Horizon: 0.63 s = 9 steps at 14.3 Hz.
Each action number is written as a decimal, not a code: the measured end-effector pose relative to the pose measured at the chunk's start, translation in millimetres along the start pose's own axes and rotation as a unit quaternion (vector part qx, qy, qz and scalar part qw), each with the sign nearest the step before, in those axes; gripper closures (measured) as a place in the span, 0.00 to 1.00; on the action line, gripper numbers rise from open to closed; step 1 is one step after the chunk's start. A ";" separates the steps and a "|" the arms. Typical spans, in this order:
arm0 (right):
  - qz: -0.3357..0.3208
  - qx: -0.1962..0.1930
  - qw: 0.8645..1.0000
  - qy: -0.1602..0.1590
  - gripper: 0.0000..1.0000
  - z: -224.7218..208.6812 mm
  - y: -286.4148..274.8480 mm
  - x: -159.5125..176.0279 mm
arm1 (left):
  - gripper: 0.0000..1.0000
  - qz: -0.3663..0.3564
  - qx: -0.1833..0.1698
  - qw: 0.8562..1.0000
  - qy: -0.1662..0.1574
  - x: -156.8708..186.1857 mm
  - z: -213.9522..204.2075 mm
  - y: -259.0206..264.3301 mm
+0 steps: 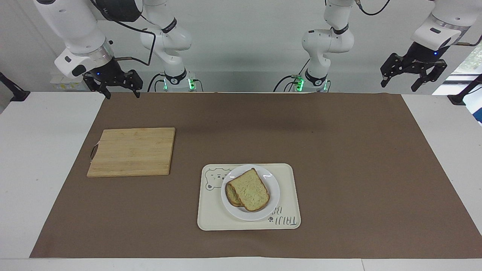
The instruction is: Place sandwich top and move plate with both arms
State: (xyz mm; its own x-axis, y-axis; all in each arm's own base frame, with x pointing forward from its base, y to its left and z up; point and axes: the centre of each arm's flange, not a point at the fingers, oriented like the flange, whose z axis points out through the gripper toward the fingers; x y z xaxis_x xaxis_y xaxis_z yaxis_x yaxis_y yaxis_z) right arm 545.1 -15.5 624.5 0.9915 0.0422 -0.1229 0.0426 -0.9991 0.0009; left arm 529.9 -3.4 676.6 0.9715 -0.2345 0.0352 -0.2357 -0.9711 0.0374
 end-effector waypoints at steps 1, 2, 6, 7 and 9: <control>0.000 0.000 1.000 0.000 0.00 0.0 0.0 0.0 | 0.00 0.007 0.000 1.000 -0.004 4.8 7.4 8.0; 0.000 0.000 1.000 0.000 0.00 0.0 0.0 0.0 | 0.00 0.015 0.000 1.000 -0.009 9.9 16.5 17.2; 0.000 0.000 1.000 0.000 0.00 0.0 0.0 0.0 | 0.00 0.028 -0.004 0.999 -0.028 15.0 42.9 35.5; 0.000 0.000 1.000 0.000 0.00 0.0 0.0 0.0 | 0.00 0.027 -0.003 0.999 -0.027 14.7 42.4 34.9; 0.000 0.000 1.000 0.000 0.00 0.0 0.0 0.0 | 0.00 0.025 -0.003 0.999 -0.026 13.8 38.7 32.6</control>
State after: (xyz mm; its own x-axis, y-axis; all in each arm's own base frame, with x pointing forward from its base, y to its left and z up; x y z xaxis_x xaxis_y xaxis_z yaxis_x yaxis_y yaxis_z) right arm 545.1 -15.5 624.5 0.9915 0.0422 -0.1229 0.0426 -0.9991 0.0009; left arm 536.6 -40.0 639.7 0.9585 -0.2847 -0.0156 -0.2839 -0.9579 0.0432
